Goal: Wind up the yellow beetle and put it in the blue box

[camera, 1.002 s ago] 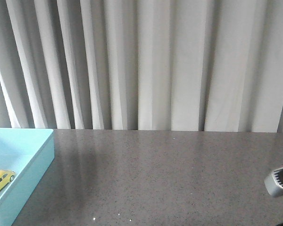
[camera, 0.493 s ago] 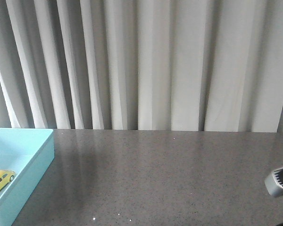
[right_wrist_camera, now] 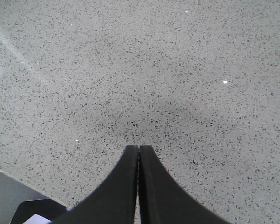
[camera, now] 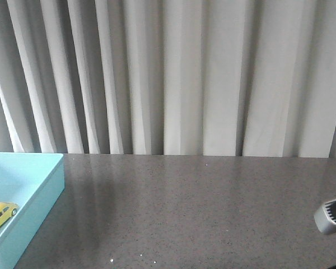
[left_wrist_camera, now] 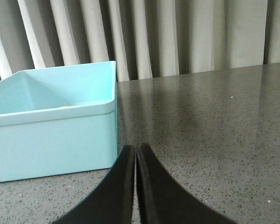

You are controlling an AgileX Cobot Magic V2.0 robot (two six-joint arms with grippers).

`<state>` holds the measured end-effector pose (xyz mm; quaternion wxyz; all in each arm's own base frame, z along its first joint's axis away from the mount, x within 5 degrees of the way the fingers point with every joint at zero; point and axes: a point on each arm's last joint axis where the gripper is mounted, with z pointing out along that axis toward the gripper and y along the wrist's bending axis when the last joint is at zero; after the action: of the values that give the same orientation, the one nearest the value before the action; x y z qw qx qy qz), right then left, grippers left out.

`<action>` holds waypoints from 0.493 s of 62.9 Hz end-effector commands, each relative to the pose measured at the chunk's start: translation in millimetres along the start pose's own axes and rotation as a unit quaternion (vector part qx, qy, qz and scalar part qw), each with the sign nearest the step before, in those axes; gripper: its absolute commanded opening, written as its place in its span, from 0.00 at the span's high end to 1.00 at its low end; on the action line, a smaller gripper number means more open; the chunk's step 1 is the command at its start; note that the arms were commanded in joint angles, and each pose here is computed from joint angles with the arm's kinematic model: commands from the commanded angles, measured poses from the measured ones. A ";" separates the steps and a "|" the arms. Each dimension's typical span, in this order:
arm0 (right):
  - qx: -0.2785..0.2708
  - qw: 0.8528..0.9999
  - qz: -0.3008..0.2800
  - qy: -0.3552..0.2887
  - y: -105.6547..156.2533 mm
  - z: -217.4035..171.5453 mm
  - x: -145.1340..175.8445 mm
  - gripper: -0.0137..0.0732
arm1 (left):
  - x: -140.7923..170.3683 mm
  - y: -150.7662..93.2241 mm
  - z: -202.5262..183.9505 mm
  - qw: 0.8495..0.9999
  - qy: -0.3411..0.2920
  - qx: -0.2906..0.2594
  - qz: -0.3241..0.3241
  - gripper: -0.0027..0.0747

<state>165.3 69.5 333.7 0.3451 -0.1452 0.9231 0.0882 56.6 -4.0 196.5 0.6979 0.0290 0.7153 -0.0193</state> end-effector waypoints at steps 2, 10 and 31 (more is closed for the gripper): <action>-0.003 0.999 -0.005 -0.046 0.8 -9.4 -10.5 0.85 | -10.9 0.1 -2.1 0.999 -0.053 0.001 -0.004 0.97; 0.017 0.998 -0.026 -0.060 -2.9 -9.2 -9.7 0.85 | -10.8 0.1 -2.1 0.999 -0.052 0.001 -0.004 0.97; 0.114 0.944 0.020 -0.310 -37.8 -21.1 71.4 0.85 | -10.7 0.1 -2.1 0.999 -0.052 0.001 -0.004 0.97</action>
<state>128.8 22.5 300.1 0.5277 -0.0756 0.8453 0.0363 56.5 -4.1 196.6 0.6983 0.0300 0.7149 -0.0190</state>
